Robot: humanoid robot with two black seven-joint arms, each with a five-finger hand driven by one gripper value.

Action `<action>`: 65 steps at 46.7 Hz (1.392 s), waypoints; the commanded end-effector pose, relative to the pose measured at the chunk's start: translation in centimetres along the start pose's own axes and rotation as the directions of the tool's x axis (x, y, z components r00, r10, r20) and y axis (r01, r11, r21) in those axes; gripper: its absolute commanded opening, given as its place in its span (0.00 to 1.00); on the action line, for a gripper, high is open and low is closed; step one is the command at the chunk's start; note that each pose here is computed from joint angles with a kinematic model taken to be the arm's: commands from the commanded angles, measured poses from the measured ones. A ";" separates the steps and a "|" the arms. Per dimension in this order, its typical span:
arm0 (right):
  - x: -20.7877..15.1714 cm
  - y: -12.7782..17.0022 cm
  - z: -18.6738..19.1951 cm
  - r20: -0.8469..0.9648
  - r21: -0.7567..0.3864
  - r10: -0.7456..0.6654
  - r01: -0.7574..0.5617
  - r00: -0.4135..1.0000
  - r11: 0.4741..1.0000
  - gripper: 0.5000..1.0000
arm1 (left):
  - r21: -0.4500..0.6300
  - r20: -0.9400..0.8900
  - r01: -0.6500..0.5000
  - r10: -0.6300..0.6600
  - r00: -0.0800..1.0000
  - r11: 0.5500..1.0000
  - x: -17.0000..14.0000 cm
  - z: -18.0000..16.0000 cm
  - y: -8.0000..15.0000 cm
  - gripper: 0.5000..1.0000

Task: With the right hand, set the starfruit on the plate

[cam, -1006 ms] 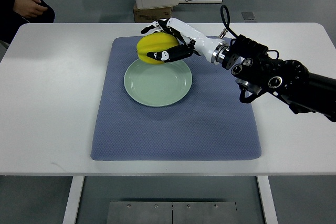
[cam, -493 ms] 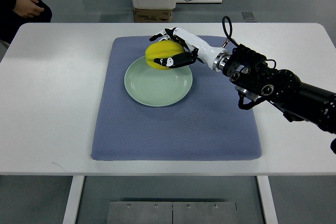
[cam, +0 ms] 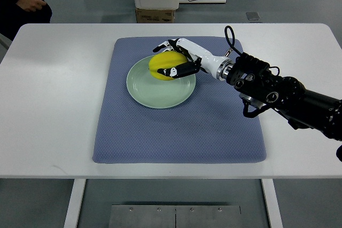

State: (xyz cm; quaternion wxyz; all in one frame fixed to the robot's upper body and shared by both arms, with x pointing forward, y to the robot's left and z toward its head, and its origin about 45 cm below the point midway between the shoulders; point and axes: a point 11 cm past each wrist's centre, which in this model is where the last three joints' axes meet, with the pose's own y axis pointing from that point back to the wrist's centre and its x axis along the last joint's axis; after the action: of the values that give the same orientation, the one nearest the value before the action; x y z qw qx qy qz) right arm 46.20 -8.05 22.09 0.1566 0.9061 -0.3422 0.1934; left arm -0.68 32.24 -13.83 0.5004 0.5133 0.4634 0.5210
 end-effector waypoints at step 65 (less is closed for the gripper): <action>15.7 9.6 2.8 0.429 -0.022 0.450 -0.489 0.783 0.872 0.99 | 0.001 -0.001 0.000 0.000 1.000 1.000 0.0 0.0 0.0 1.00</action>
State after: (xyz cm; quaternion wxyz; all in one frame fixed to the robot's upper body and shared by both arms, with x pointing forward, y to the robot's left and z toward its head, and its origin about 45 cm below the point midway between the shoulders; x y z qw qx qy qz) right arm 51.22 -23.75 28.56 0.0002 0.8285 -0.5566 0.0607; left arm -0.66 32.23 -13.83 0.5004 0.5131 0.4635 0.5210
